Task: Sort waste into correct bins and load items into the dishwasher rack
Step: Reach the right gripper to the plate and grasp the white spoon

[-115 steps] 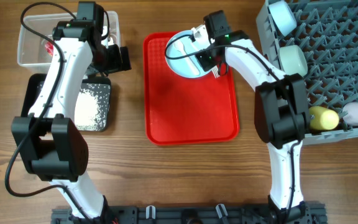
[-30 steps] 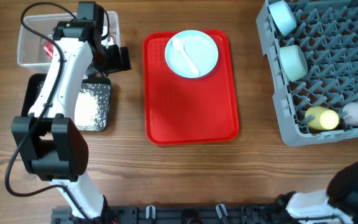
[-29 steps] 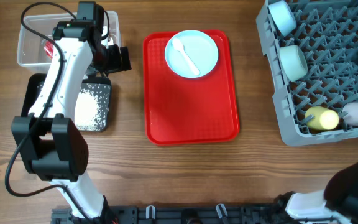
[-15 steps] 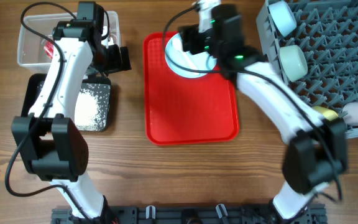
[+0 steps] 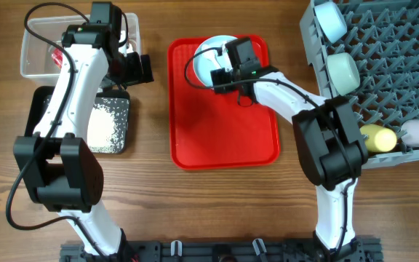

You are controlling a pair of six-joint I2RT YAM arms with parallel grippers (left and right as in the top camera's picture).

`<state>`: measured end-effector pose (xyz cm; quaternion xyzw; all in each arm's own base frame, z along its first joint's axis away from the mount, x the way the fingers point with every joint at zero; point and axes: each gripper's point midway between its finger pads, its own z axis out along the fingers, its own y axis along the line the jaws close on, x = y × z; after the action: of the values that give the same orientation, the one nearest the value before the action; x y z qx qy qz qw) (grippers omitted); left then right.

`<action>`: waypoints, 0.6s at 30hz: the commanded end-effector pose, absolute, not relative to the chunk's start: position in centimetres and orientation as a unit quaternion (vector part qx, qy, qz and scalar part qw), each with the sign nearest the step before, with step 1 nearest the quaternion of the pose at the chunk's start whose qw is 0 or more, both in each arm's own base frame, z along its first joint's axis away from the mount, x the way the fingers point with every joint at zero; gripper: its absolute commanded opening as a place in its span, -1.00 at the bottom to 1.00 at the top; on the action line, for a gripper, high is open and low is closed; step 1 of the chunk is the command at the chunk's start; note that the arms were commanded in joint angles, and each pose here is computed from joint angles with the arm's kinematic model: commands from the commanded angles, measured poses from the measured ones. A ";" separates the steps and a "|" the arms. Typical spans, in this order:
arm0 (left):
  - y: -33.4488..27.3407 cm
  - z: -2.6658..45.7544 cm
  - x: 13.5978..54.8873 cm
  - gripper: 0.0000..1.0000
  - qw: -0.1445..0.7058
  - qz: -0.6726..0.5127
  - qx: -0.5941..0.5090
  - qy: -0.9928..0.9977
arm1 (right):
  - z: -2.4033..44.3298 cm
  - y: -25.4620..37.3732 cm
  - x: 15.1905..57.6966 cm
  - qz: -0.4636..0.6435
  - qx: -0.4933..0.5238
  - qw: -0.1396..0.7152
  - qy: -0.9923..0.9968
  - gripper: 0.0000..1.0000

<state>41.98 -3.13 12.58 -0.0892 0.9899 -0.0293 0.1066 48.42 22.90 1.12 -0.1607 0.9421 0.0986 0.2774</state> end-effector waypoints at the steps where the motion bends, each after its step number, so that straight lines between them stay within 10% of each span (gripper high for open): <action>1: -3.0 12.1 41.9 1.00 0.099 -0.033 -0.098 0.990 | -2.6 21.2 46.0 0.075 -0.163 0.209 0.961 0.43; 18: -3.0 12.1 41.9 1.00 0.099 -0.033 -0.098 0.990 | -2.5 18.8 35.6 0.080 -0.105 -0.010 0.991 0.08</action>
<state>42.00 -3.13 12.59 -0.0892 0.9898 -0.0293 0.1070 39.86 18.89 0.35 -0.1132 0.9892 0.0546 0.0752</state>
